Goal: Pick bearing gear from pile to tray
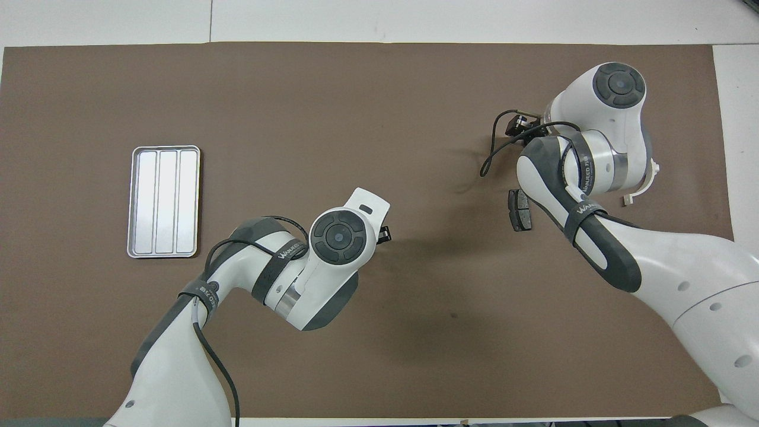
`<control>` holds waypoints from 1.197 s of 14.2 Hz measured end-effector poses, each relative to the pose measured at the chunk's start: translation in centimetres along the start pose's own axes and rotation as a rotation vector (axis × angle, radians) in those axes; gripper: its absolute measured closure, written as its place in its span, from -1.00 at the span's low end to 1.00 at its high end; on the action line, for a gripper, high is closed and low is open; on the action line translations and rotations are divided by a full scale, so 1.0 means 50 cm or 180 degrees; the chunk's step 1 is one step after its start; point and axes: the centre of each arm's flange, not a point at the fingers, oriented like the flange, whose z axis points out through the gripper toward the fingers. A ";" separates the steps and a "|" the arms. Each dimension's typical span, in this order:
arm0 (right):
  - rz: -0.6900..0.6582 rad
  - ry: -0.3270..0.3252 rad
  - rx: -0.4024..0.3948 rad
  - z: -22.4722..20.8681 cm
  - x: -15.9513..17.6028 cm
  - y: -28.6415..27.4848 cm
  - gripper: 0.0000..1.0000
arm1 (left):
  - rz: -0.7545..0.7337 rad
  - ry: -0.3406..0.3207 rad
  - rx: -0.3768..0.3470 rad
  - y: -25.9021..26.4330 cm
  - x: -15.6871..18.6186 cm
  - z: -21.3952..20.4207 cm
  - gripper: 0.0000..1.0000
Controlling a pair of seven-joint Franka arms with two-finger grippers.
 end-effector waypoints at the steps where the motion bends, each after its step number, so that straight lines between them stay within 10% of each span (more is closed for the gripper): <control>1: 0.0000 0.0001 0.0000 0.000 0.000 0.000 -0.65 | 0.0000 0.0007 -0.0009 0.001 0.000 0.000 -0.81; 11: 0.0014 0.0043 0.0016 -0.015 0.008 0.002 0.46 | -0.0022 0.0044 -0.0066 -0.004 -0.004 0.013 -0.01; 13: 0.0015 0.0043 0.0016 -0.015 0.008 0.002 0.53 | -0.0030 0.0054 -0.0075 -0.003 0.000 0.008 0.30; 17: 0.0015 0.0043 0.0016 -0.015 0.008 0.002 0.53 | -0.0022 0.0055 -0.0028 -0.010 0.057 -0.049 0.30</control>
